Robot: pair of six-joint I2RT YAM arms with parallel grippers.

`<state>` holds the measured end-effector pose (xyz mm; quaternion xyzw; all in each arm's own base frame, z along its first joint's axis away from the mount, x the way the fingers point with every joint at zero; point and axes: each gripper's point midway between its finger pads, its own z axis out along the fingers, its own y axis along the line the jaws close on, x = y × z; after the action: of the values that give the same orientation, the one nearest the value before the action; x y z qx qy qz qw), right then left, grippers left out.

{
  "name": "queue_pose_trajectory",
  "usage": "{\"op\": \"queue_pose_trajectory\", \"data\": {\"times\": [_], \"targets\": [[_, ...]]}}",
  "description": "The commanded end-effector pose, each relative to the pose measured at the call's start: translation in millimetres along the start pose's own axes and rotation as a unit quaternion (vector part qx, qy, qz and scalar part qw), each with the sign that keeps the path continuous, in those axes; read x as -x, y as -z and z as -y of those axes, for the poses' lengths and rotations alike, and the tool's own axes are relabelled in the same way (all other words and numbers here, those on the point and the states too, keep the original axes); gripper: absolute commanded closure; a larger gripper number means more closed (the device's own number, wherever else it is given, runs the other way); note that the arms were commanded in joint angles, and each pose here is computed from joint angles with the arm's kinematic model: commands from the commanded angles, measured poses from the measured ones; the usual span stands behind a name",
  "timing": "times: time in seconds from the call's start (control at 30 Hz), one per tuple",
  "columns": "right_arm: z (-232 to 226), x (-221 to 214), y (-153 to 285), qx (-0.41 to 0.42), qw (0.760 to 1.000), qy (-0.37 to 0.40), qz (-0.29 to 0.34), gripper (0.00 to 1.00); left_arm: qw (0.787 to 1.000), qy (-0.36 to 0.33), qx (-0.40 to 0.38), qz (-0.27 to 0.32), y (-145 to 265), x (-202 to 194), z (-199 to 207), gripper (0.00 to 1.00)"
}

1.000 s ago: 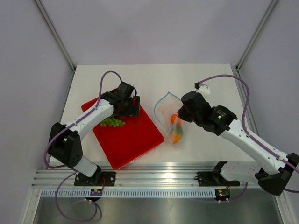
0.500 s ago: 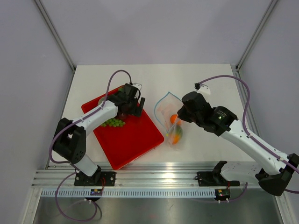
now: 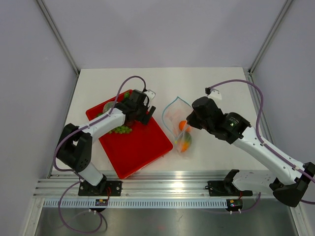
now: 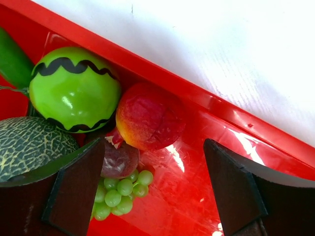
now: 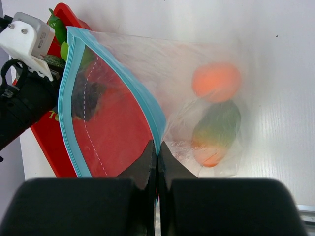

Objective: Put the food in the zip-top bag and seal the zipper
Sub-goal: Pick up the fake fruit from the bin.

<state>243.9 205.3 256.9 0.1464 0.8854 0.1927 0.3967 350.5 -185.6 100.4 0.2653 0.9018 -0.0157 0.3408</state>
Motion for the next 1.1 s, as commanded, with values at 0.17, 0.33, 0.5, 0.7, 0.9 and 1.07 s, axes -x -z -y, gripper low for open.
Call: {"op": "queue_pose_trajectory", "data": {"times": [0.17,0.33,0.5,0.7,0.9,1.07], "targets": [[-9,7,6,0.021,1.000,-0.010,0.014,1.00,1.000,-0.030,0.002,0.010,-28,-1,1,0.17],[-12,7,4,0.020,1.000,-0.003,0.010,1.00,1.000,-0.028,0.005,-0.002,-38,-5,2,0.17],[-17,12,7,0.026,1.000,0.000,0.014,1.00,1.000,-0.025,0.009,-0.011,-42,-11,2,0.19],[-15,10,5,0.022,1.000,-0.001,0.012,1.00,1.000,-0.020,0.021,-0.005,-32,-6,-4,0.40],[-9,8,7,0.020,1.000,-0.008,0.015,1.00,0.999,0.023,0.030,0.020,3,12,-9,0.53],[-8,7,5,0.020,1.000,-0.010,0.015,1.00,0.997,0.061,0.016,0.054,51,29,-10,0.59]]}}
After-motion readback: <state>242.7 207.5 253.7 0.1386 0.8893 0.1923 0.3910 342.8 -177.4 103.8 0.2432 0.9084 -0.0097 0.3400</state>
